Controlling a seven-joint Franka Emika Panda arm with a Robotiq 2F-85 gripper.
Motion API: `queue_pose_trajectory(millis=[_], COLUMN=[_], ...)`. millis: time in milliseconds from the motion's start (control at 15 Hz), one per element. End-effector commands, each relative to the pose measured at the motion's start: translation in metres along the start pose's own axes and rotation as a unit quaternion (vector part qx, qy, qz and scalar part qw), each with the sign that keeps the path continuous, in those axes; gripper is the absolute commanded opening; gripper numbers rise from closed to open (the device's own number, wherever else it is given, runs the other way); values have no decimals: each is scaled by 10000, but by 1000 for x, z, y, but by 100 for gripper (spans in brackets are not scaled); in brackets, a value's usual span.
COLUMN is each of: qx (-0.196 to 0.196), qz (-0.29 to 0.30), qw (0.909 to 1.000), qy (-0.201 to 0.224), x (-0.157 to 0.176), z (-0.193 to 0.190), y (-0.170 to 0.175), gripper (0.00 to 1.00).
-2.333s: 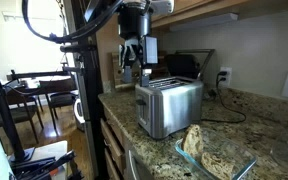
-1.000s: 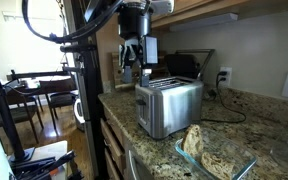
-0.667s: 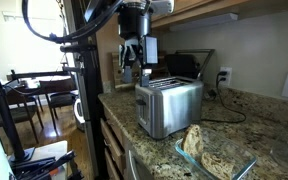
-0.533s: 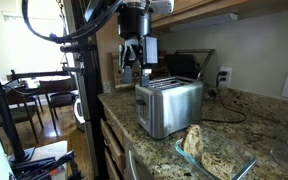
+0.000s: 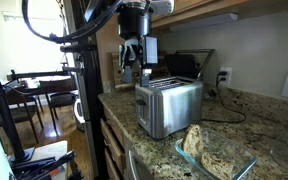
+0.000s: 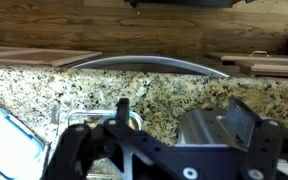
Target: Put the bread in the toaster
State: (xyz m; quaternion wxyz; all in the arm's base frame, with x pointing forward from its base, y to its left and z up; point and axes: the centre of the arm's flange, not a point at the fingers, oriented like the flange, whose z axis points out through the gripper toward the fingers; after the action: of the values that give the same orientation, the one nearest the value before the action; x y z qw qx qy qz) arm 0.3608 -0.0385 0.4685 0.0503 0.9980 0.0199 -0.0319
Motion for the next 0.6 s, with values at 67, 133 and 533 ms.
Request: queue_pose_trajectory(millis=[67,133,533], qx=[0,-1,-13], qz=[0,2,32], qw=[10000,10000,10000], qy=[0,-1,9], x=[0,0,6], z=[0,0,2], y=[0,0,2], gripper=[100,100,100])
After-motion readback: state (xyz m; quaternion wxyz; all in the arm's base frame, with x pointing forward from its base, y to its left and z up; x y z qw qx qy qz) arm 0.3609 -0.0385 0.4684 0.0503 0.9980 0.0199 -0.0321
